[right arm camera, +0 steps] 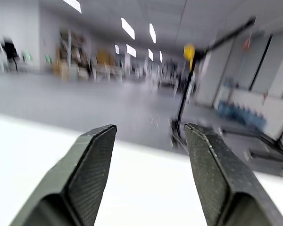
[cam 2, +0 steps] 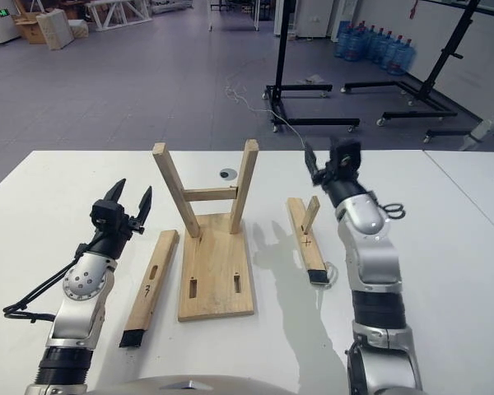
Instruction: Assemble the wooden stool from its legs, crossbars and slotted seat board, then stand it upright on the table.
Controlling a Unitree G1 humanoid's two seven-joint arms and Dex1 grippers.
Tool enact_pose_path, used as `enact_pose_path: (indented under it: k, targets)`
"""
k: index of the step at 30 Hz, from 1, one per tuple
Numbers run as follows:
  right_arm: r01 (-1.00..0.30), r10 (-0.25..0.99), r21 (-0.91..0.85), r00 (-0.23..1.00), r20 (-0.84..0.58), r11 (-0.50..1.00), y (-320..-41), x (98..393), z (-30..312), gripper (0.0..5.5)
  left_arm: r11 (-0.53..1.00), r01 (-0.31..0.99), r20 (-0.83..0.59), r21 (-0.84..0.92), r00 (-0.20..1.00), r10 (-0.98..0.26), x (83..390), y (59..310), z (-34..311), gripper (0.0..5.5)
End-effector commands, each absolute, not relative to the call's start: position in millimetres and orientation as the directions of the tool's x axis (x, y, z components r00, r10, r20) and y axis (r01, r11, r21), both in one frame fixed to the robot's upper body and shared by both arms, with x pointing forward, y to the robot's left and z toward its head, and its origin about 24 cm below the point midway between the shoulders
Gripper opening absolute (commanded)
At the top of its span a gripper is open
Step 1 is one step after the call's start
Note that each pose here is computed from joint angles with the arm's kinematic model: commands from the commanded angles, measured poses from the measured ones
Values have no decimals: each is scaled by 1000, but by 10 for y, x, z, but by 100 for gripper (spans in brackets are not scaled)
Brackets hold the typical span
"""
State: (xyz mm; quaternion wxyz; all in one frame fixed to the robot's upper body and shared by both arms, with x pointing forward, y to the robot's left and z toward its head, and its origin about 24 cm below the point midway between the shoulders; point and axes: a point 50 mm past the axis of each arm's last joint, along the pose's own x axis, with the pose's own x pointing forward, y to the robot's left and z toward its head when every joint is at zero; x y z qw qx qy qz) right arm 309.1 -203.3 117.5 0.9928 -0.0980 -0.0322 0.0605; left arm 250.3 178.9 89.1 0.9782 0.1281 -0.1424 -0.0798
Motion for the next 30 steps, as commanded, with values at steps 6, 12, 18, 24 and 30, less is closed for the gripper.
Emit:
enact_pose_path:
  k: [6,12,18,24,30]
  targets:
    - [-48,27,-169,992,-123,984,-1982,3192,695,264,944,170,224,282,945,-237,2480,1751,846,278]
    - [-16,10,-103,998,-58,995,-1994,3161,827,264,942,187,216,280,943,-252,2480,1710,835,278]
    - [2,-1,-13,997,74,1000,-2010,3111,1070,264,941,184,224,284,942,-251,2476,1723,858,278]
    - [-26,24,12,990,137,1000,-2212,3029,1268,264,942,177,225,285,943,-246,2460,1738,862,278]
    - [-58,57,-13,996,-66,998,-2935,2708,984,264,951,158,216,267,952,-219,2359,1730,816,278]
